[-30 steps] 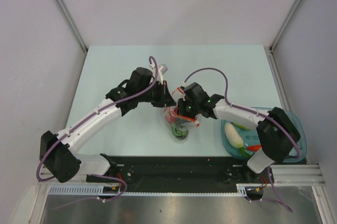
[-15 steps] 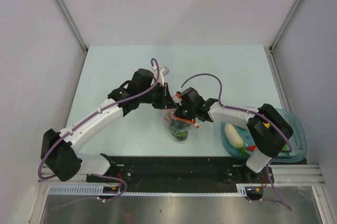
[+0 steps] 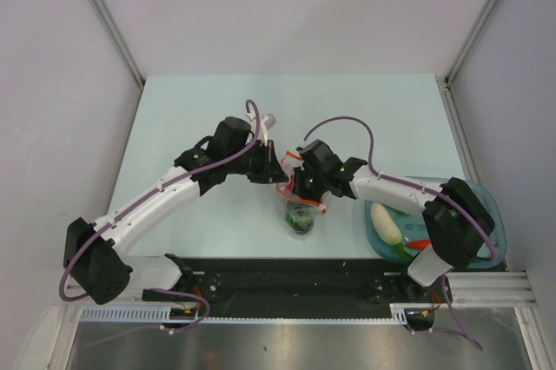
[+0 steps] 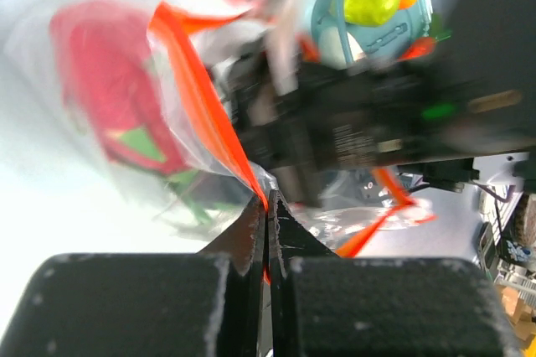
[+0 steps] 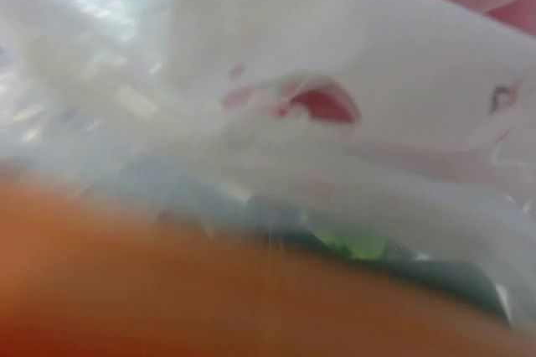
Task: Open the zip-top bag and remove the fake food
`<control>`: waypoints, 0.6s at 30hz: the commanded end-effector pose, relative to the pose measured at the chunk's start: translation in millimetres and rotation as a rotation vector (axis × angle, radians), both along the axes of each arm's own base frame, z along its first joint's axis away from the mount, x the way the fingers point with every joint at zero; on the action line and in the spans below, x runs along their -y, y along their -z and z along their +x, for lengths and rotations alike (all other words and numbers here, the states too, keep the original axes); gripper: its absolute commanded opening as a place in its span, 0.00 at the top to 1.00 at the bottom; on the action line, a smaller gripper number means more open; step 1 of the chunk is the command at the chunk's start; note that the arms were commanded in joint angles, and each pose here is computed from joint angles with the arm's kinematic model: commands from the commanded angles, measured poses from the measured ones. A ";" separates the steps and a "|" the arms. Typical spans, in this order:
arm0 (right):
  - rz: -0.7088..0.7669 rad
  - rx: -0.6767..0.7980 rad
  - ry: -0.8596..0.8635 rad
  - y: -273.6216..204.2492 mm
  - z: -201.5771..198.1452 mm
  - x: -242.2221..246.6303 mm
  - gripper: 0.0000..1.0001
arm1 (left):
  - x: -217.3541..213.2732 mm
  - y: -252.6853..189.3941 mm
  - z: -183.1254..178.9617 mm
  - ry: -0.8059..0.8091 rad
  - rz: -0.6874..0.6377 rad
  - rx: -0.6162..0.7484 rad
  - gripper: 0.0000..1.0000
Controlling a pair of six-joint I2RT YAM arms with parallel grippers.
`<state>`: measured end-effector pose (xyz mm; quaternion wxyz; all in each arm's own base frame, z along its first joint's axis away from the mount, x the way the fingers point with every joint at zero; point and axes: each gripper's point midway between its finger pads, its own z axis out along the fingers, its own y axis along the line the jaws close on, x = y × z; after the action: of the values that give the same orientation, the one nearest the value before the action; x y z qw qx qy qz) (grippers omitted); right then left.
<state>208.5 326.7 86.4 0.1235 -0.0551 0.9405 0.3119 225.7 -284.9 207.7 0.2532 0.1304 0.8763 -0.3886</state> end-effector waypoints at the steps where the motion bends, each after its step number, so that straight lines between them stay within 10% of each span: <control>1: 0.135 0.109 0.027 -75.8 21.7 -4.5 1.00 | -10.8 -10.1 1.4 -0.028 0.007 0.057 1.00; 18: 0.093 0.102 -0.142 -102.7 -10.4 -10.8 1.00 | -18.5 -35.1 25.3 -0.062 0.038 0.162 1.00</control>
<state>213.6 322.0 160.8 0.1349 -0.0699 0.9271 0.3425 232.7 -266.8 215.9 0.2892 0.1225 0.8788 -0.3594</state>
